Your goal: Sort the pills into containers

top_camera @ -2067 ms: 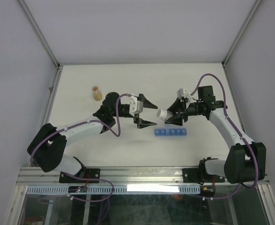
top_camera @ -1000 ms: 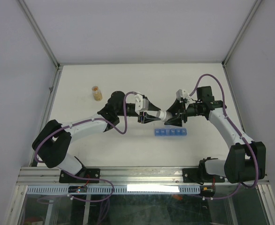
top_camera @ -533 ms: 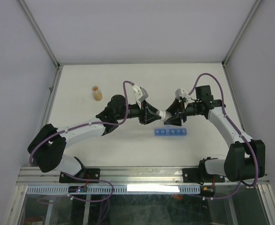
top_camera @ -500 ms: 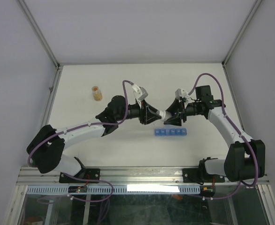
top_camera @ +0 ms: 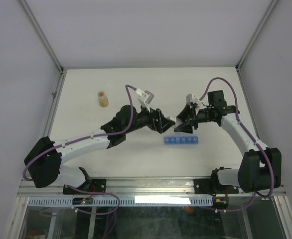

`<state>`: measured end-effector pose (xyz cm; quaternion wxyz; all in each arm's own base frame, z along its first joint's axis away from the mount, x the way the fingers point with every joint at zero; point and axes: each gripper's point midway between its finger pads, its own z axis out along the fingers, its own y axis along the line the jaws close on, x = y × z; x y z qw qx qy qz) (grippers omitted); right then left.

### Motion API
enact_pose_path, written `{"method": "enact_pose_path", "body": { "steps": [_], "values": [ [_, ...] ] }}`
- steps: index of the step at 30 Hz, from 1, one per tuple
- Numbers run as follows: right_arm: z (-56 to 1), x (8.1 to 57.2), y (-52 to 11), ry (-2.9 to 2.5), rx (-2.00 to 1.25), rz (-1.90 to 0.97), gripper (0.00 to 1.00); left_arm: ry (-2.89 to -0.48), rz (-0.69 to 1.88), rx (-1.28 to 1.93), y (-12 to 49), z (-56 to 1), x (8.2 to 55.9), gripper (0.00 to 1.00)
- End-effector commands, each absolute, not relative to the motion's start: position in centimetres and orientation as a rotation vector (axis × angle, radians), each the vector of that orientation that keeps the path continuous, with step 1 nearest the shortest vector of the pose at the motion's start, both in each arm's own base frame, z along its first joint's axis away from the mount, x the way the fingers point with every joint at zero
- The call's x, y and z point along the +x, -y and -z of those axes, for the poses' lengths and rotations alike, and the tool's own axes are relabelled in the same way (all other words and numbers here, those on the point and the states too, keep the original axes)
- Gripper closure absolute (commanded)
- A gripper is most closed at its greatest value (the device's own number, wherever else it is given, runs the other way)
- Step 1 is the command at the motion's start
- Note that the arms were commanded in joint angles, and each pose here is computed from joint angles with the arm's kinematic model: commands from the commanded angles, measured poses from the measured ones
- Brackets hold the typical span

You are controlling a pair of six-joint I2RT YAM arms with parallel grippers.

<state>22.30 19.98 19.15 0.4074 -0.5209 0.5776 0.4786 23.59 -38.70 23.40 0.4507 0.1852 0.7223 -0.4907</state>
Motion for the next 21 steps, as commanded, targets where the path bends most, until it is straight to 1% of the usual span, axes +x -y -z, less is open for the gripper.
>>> {"method": "enact_pose_path", "body": {
  "steps": [1,5,9,12,15,19,21],
  "values": [
    [-21.2,22.9,-20.3,-1.376,-1.329,-1.180,1.00,-1.494,1.158,0.497,37.1,-29.8,23.7,0.01],
    [-21.3,22.8,-20.3,-1.367,-1.332,-1.183,1.00,-1.317,1.084,0.614,35.3,-30.9,23.3,0.01],
    [-21.3,22.7,-20.3,-1.362,-1.334,-1.194,1.00,-1.016,1.137,0.933,34.5,-31.3,20.2,0.01],
    [-21.2,22.5,-20.3,-1.354,-1.341,-1.194,1.00,-0.873,1.170,1.140,34.4,-29.5,18.8,0.01],
    [-21.3,22.4,-20.3,-1.344,-1.346,-1.195,1.00,-0.824,1.182,1.258,34.9,-28.1,19.3,0.03],
    [-21.2,22.4,-20.3,-1.345,-1.347,-1.195,1.00,-0.808,1.154,1.287,36.0,-26.9,21.0,0.04],
    [-21.1,22.3,-20.4,-1.344,-1.348,-1.199,1.00,-0.814,1.157,1.291,36.5,-26.6,21.6,0.09]
  ]
}}
